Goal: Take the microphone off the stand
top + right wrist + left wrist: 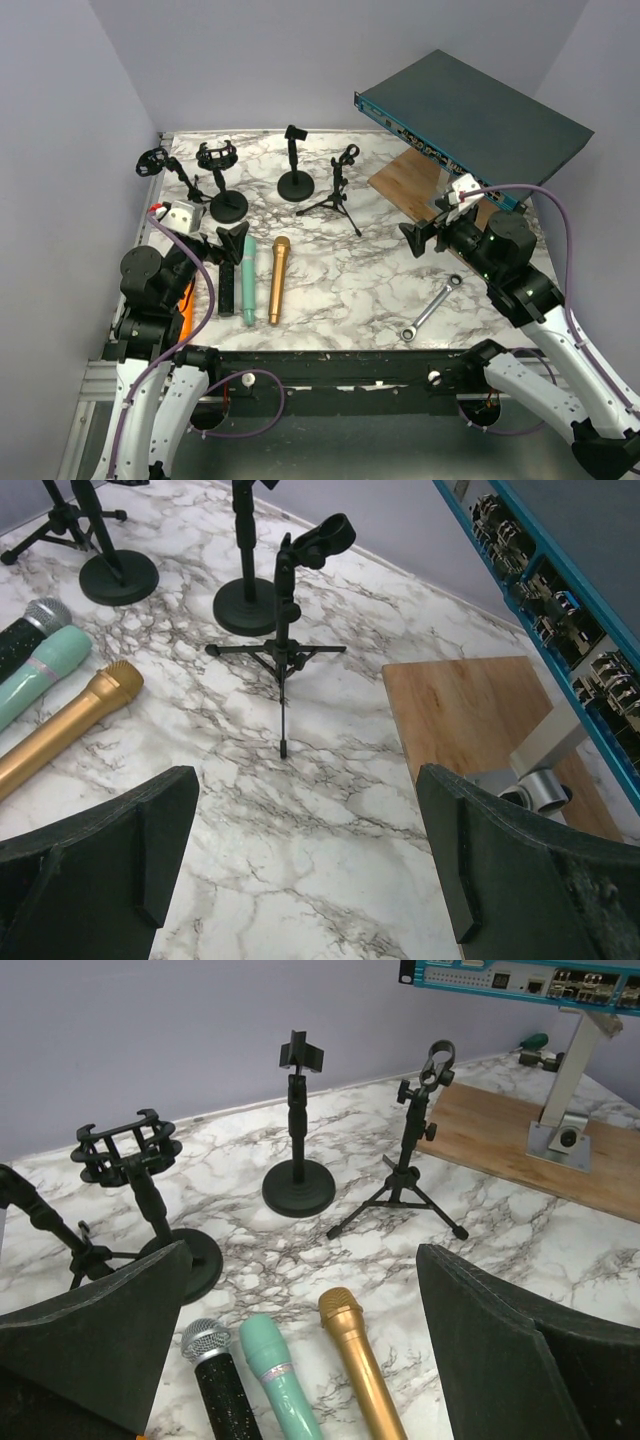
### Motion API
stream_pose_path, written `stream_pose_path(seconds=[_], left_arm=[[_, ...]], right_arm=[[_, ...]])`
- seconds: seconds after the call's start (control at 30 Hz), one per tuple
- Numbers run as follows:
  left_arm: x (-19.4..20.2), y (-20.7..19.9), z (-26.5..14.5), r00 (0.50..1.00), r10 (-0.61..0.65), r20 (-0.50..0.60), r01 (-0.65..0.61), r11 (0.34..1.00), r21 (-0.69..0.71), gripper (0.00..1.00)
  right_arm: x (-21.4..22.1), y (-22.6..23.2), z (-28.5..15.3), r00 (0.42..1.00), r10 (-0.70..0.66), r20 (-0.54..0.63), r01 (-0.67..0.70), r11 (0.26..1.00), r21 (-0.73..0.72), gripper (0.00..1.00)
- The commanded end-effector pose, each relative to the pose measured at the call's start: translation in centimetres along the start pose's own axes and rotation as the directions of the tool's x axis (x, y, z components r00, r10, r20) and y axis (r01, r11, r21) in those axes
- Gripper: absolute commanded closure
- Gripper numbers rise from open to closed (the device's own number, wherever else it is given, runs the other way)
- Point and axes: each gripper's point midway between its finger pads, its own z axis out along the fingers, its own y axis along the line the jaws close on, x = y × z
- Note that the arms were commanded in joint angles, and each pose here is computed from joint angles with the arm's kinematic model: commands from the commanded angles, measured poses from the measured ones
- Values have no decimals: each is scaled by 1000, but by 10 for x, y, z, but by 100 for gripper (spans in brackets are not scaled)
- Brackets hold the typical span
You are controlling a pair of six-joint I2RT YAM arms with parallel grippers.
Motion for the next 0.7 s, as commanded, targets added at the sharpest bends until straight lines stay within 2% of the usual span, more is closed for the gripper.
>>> stream_pose_path(seconds=[0.0, 0.67], left_arm=[[-1, 11, 0, 1000, -1, 20, 2, 998, -62, 1], [1, 17, -5, 999, 18, 33, -15, 996, -91, 1]], right_arm=[[0, 1, 3, 1000, 1, 2, -1, 1000, -7, 0], [9, -5, 3, 1000, 16, 3, -16, 999, 34, 0]])
